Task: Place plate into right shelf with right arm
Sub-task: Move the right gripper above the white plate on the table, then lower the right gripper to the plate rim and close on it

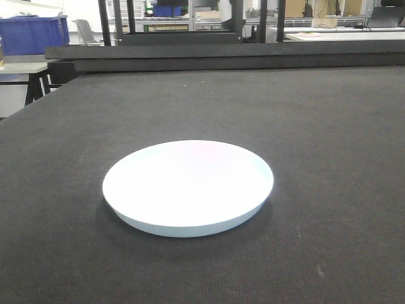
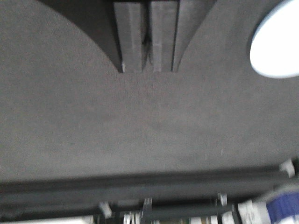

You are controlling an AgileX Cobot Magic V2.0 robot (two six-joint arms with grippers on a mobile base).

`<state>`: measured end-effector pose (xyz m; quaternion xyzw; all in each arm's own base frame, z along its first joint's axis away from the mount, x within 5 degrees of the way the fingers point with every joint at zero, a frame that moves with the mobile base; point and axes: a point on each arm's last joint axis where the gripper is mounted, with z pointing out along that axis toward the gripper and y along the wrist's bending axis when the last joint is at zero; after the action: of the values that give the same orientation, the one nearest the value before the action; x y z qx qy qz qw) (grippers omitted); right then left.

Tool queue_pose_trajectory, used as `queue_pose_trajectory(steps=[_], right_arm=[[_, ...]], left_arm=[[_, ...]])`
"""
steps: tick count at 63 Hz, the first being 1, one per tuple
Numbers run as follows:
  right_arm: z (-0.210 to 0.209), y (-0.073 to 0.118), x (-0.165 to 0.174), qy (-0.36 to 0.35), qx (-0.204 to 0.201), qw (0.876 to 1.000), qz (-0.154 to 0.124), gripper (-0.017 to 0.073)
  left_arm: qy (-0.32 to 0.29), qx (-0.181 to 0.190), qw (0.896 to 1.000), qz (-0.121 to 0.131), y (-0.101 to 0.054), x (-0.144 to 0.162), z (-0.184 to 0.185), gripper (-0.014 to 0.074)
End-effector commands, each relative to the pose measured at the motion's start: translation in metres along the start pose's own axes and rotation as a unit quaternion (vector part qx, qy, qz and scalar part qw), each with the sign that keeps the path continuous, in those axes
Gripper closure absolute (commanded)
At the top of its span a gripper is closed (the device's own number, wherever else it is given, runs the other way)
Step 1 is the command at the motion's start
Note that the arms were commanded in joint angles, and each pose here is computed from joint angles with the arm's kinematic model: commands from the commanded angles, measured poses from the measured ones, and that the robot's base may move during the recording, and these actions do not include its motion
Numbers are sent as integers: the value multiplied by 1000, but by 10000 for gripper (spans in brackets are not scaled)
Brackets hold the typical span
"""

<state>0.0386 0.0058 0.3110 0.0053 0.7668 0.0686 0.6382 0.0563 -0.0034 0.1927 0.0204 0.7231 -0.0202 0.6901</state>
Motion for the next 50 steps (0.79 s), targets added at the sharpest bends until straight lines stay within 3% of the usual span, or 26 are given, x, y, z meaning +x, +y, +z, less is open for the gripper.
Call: queue_pose_trajectory(steps=[1,10,20,34,50], right_arm=[[9,7,-29,13,-19,999,-25,503],[34,18,-49,93,-69,993,-39,503],[70,29,-62,158,-124,979,11,501],[110,46,-67,204,-187,961,1,499],[158,91,-51,242,-254,936,-27,499]], left_arm=[[-41,-2,999,-5,0,-5,0,640],[-41,-2,999,-5,0,-5,0,640],[-41,-2,999,-5,0,-5,0,640],[-41,-2,999,-5,0,-5,0,640],[-41,-2,999,-5,0,-5,0,640]])
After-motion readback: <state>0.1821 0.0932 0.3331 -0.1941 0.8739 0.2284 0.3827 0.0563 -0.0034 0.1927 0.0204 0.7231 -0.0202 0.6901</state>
